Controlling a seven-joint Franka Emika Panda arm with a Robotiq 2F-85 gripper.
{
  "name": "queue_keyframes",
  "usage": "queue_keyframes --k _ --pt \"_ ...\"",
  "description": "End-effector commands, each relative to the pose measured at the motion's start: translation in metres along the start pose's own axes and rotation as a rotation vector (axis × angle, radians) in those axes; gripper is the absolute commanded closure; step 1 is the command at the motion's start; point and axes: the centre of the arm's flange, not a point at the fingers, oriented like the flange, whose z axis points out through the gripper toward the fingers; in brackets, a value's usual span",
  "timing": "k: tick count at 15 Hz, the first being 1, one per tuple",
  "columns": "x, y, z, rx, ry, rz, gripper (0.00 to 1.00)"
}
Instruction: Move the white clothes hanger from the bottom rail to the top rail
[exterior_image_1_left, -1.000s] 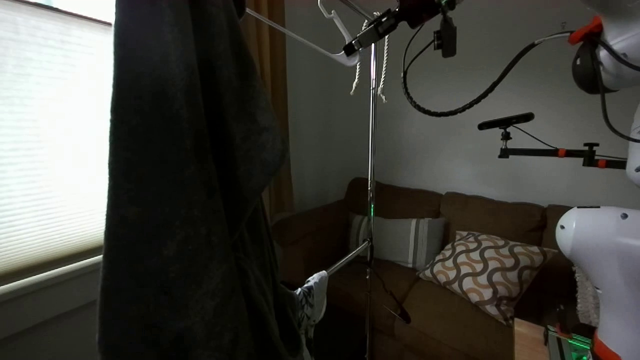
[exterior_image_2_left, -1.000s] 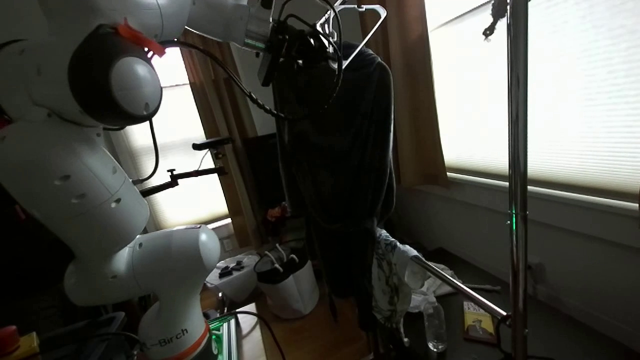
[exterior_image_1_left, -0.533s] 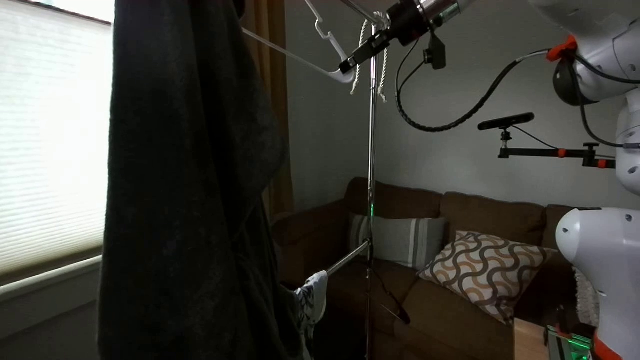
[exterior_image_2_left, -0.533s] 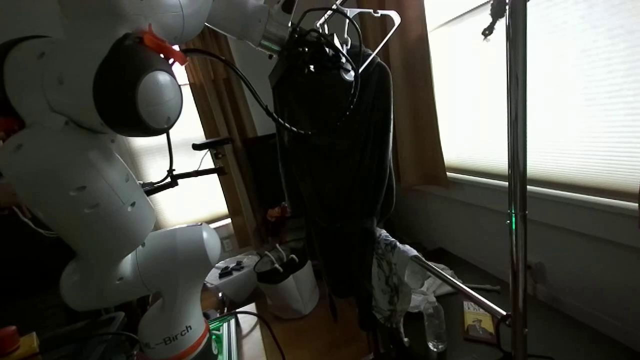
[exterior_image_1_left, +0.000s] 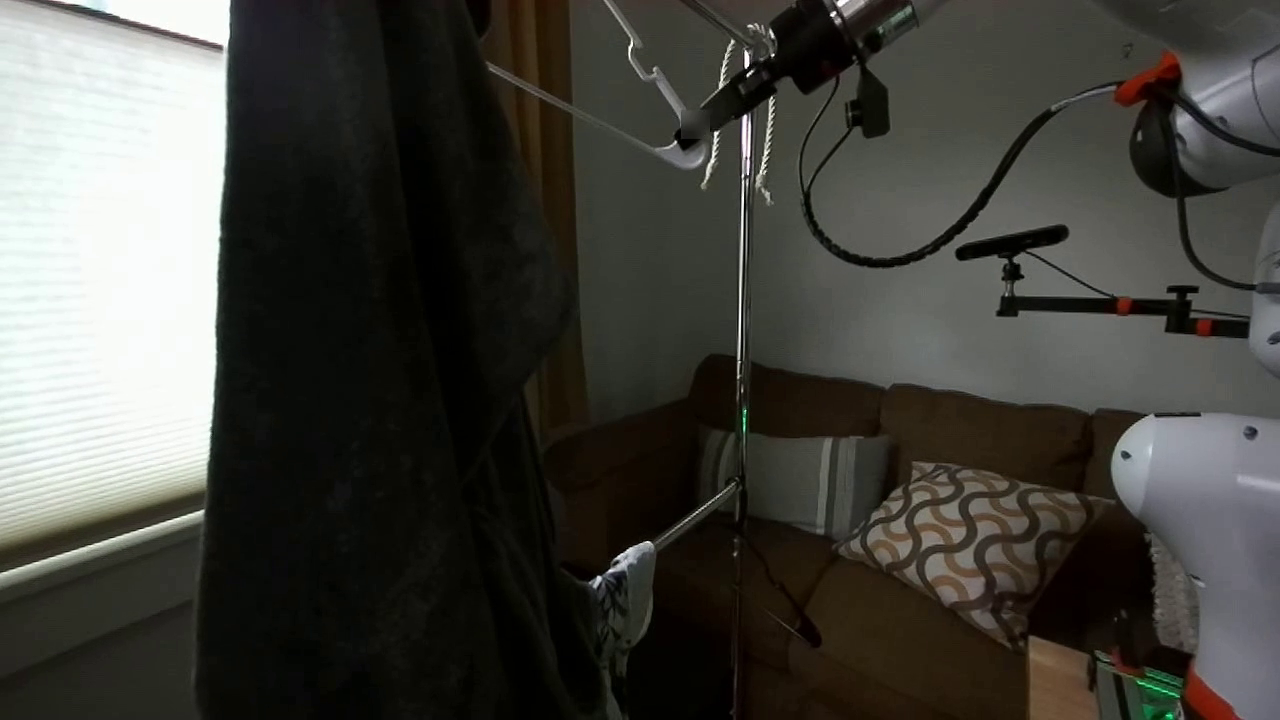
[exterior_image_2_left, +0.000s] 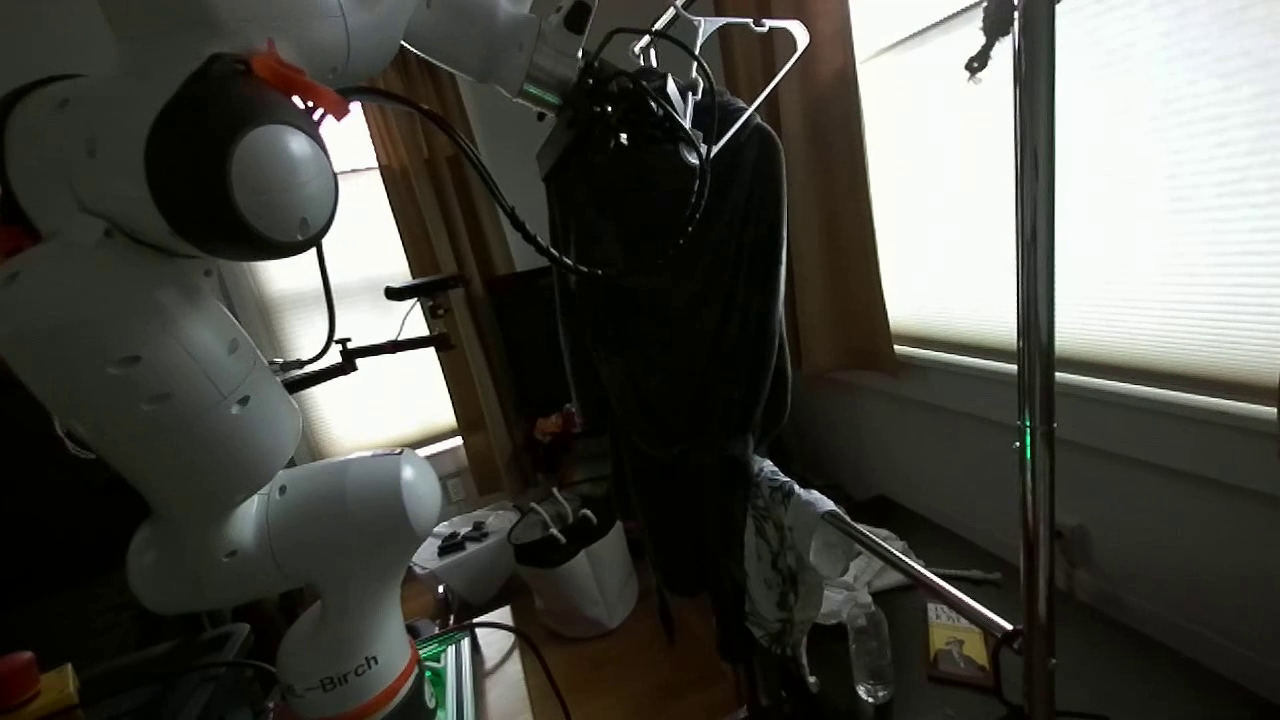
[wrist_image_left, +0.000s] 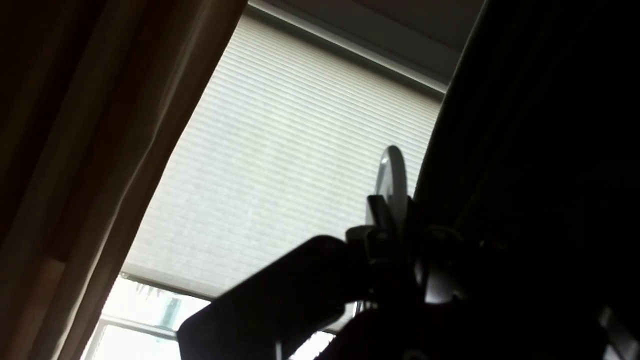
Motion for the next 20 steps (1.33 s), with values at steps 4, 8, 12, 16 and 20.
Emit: queue_keyframes --k 4,8,12,16,20 --pt "0.038 0.031 0.000 0.051 -0.040 0.079 0.98" --pt "0.048 0.043 0.020 0.102 -0.078 0.125 0.98" --pt "0.042 0.039 0.041 0.134 -0.126 0.162 0.98" --pt "0.033 0.030 0.031 0.120 -0.097 0.187 0.51" --pt "0.025 0.000 -0.017 0.051 0.029 0.182 0.22"
